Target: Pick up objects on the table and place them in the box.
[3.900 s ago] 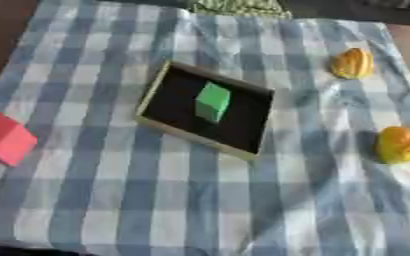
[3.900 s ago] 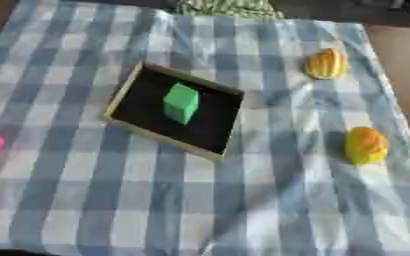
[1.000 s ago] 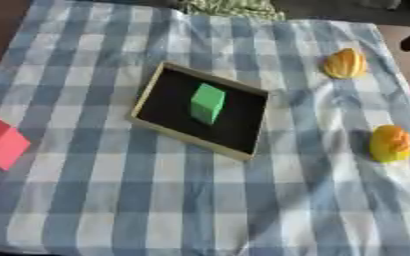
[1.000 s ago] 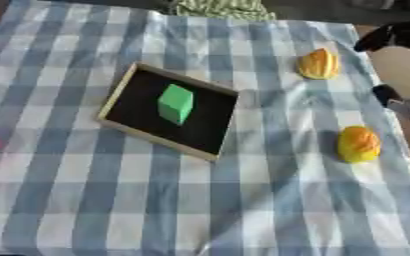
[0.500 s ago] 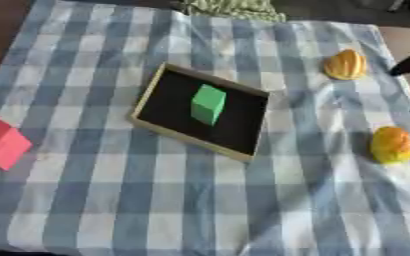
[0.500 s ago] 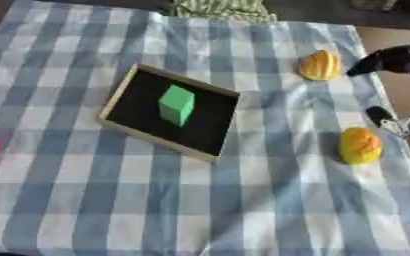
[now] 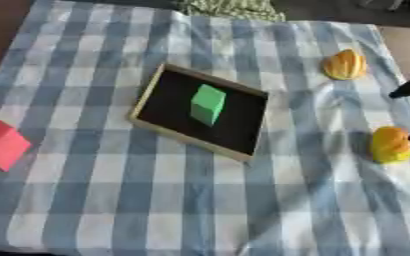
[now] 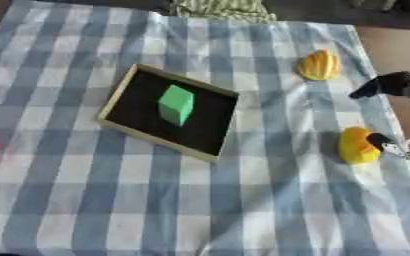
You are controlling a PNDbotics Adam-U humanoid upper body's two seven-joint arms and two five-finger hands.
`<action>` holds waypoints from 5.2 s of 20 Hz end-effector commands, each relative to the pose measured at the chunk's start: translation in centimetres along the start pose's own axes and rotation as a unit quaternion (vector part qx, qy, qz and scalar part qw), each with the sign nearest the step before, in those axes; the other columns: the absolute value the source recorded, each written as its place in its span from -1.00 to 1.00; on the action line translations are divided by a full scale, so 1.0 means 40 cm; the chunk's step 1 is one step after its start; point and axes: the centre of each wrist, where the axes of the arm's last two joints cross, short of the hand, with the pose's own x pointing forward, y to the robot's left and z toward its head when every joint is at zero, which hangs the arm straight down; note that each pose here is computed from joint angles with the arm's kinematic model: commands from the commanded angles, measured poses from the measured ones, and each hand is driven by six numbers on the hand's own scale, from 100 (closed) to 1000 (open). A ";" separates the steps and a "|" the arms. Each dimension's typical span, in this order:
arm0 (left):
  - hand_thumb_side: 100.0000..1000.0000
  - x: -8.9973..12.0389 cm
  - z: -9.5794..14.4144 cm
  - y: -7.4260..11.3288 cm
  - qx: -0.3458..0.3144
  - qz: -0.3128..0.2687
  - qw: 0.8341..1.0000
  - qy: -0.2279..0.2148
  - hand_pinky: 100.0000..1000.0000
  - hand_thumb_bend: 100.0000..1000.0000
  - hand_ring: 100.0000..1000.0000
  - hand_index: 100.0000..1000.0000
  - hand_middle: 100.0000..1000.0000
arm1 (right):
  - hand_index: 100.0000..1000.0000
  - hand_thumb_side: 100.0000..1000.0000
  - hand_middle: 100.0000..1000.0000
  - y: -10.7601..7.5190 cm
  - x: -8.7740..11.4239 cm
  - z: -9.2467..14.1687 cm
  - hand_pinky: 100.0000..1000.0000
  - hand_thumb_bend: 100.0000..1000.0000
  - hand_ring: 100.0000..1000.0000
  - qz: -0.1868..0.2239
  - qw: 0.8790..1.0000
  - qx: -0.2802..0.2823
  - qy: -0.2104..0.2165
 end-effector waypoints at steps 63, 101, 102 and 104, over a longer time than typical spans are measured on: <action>0.14 0.013 -0.006 0.001 -0.002 -0.001 1.000 -0.008 0.99 -1.00 0.49 0.64 0.31 | 0.18 -0.84 -0.20 -0.020 -0.027 -0.033 0.54 -0.88 0.09 0.026 0.980 -0.190 0.049; 0.15 0.016 -0.006 -0.020 -0.021 0.017 1.000 -0.004 0.99 -1.00 0.50 0.64 0.32 | 0.20 -0.81 -0.17 -0.159 0.269 -0.488 0.55 -1.00 0.09 0.099 0.969 -0.128 -0.189; 0.15 0.016 -0.006 -0.020 -0.020 0.016 1.000 -0.004 0.99 -1.00 0.50 0.64 0.32 | 0.20 -0.81 -0.17 -0.153 0.266 -0.489 0.56 -1.00 0.09 0.098 0.969 -0.127 -0.188; 0.15 0.015 -0.005 -0.021 -0.021 0.017 1.000 -0.003 0.99 -1.00 0.50 0.64 0.32 | 0.22 -0.80 -0.15 -0.144 0.265 -0.492 0.56 -1.00 0.11 0.098 0.969 -0.122 -0.192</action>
